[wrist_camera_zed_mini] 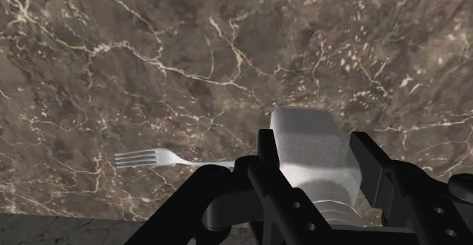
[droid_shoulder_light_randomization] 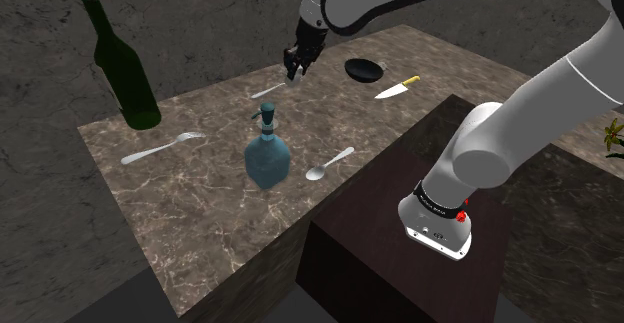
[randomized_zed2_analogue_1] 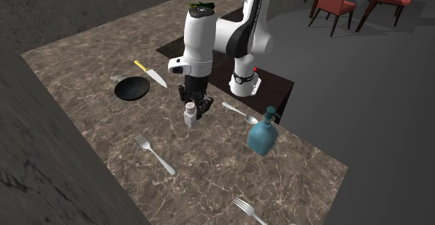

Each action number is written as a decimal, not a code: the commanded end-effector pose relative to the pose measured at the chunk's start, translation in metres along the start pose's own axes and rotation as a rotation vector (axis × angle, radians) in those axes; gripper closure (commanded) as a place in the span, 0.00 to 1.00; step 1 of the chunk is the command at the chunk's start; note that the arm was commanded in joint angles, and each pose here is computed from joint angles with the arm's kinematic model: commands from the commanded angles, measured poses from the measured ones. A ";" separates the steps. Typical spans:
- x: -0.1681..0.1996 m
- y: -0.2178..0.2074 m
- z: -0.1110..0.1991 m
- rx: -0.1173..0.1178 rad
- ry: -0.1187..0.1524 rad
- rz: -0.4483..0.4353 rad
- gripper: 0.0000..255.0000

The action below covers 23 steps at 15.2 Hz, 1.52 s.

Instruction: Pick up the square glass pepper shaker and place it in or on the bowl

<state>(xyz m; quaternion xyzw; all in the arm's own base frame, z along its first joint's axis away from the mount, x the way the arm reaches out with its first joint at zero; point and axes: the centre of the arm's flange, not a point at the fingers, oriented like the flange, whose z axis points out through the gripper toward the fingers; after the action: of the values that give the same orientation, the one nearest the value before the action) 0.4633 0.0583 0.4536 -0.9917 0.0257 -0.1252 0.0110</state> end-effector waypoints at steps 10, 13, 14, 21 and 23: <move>-0.004 0.146 -0.008 0.001 0.000 -0.002 1.00; -0.005 0.185 -0.009 0.001 0.000 -0.002 1.00; -0.005 0.198 -0.010 0.001 0.000 -0.002 1.00; -0.008 0.291 -0.013 0.001 0.000 -0.002 1.00; -0.008 0.317 -0.015 0.001 0.000 -0.002 1.00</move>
<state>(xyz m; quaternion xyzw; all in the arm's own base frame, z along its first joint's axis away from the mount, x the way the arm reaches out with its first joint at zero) 0.4379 -0.2463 0.4566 -0.9917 0.0260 -0.1252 0.0115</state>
